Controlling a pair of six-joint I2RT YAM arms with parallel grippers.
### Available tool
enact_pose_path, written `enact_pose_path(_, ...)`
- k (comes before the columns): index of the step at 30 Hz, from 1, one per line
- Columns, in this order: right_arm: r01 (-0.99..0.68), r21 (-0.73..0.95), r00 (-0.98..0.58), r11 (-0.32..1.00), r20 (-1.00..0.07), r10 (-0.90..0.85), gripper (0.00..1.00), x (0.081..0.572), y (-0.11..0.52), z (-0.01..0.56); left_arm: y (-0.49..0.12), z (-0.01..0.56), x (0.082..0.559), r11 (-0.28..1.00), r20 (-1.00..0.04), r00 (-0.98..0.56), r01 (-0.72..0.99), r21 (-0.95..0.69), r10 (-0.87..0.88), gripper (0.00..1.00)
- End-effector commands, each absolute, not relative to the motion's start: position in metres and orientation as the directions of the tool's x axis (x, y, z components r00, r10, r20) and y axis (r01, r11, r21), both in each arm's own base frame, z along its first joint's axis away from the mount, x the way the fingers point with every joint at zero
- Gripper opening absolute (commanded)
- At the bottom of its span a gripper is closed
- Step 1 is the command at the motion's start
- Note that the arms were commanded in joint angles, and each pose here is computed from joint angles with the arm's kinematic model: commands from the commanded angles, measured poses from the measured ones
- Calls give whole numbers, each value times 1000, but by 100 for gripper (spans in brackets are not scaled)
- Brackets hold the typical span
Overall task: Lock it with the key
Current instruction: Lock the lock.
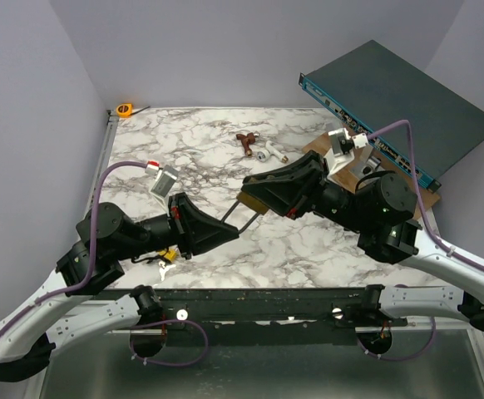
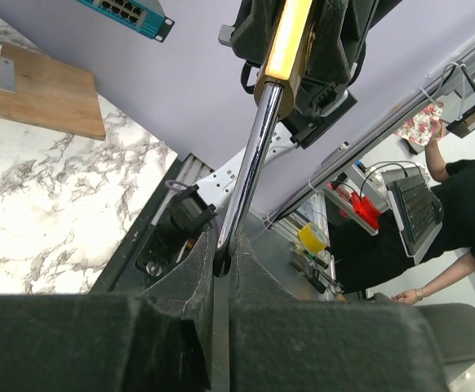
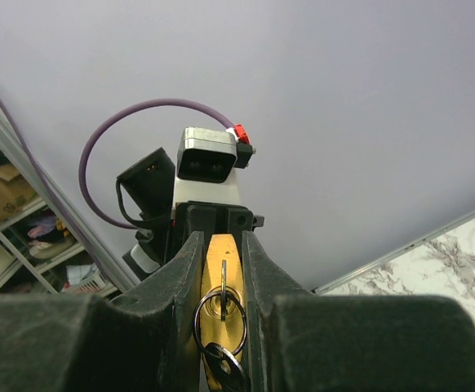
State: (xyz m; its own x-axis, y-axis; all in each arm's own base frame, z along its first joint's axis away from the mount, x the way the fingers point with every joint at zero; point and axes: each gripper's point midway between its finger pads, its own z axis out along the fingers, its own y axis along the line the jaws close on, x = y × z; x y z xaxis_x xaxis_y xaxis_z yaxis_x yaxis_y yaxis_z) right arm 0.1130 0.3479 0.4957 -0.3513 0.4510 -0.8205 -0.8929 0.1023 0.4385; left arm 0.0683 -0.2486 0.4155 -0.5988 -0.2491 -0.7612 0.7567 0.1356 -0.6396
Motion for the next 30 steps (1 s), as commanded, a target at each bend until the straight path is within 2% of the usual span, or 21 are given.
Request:
enact_pose_path(1, -840, 506, -494, 195, -863, 111, 1, 99, 398, 369, -252, 493, 90, 64, -734, -485, 813, -578, -476, 0)
enact_pose_path(22, -829, 516, -521, 216, -853, 40, 1, 87, 407, 335, -257, 529, 91, -1, -717, -461, 842, -540, -522, 0)
enact_pose_path(30, -833, 505, -505, 225, -861, 62, 1, 88, 398, 345, -249, 532, 89, -6, -705, -441, 850, -527, -555, 0)
